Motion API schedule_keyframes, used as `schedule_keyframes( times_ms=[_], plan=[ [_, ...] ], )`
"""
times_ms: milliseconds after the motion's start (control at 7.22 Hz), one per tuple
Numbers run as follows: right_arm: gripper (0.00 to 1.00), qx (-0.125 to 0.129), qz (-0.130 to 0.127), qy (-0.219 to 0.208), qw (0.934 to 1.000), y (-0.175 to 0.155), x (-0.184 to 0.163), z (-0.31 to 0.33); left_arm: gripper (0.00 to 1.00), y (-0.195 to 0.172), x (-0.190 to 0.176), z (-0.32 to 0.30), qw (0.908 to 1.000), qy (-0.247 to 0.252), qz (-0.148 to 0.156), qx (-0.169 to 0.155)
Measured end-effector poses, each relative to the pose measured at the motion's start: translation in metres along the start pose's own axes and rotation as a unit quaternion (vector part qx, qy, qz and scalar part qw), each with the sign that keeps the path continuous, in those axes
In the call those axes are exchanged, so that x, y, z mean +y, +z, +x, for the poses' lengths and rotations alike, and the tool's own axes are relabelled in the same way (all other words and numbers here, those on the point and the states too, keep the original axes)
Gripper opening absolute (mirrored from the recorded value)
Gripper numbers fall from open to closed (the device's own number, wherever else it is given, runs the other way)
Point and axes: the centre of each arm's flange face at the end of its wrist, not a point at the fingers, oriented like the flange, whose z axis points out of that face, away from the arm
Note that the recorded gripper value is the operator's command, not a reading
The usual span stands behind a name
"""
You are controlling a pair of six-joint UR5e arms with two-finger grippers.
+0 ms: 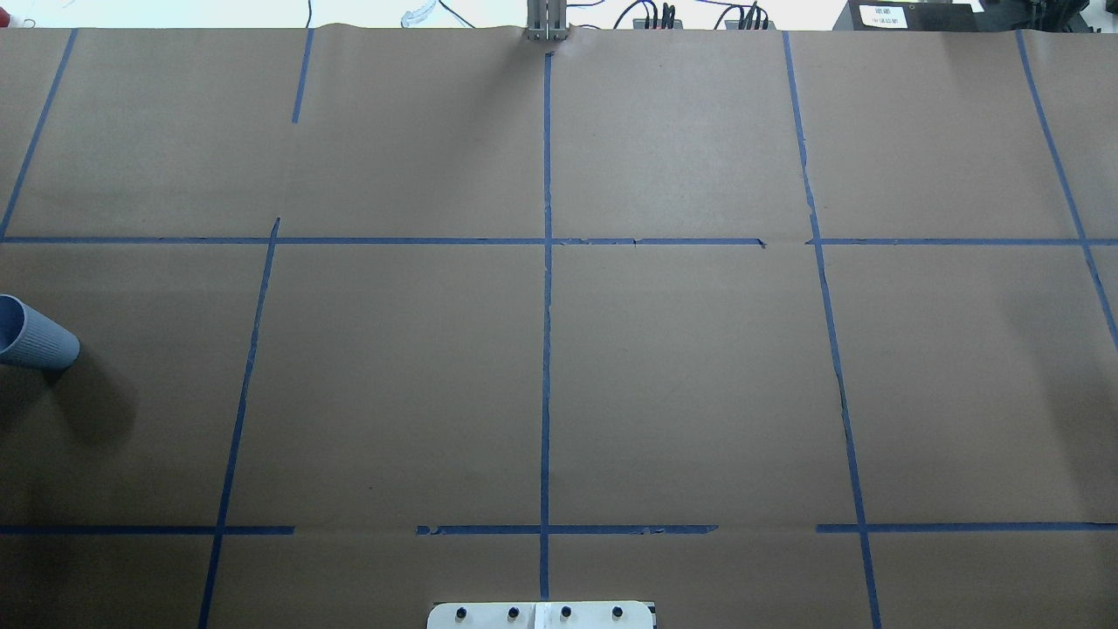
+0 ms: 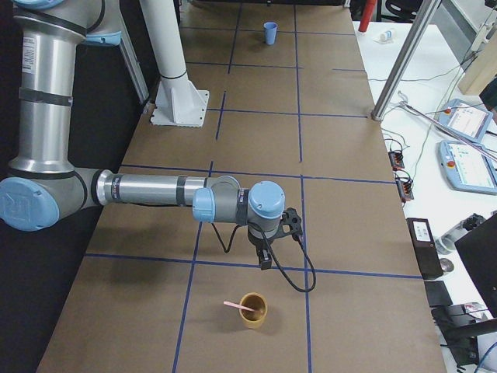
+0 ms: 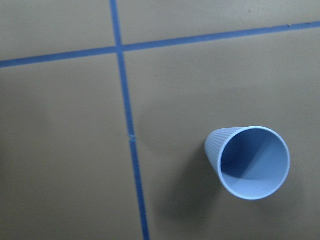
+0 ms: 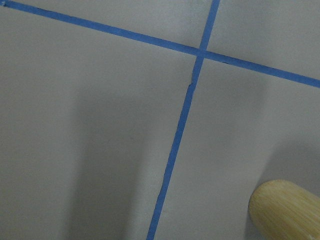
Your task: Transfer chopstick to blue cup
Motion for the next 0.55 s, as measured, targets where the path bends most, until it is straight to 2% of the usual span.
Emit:
schedule_keyframes(
  times_ms=[277,554],
  plan=[
    [1.00,0.000,-0.001,0.002,1.0000,0.001,-0.001,0.000,1.00,0.036,-0.016,0.007,0.9992,-0.040,-0.002,0.004],
    [1.00,-0.002,-0.001,0.003,1.0000,0.001,-0.001,0.000,1.00,0.069,-0.027,0.016,0.9988,-0.045,-0.017,0.006]
  ],
)
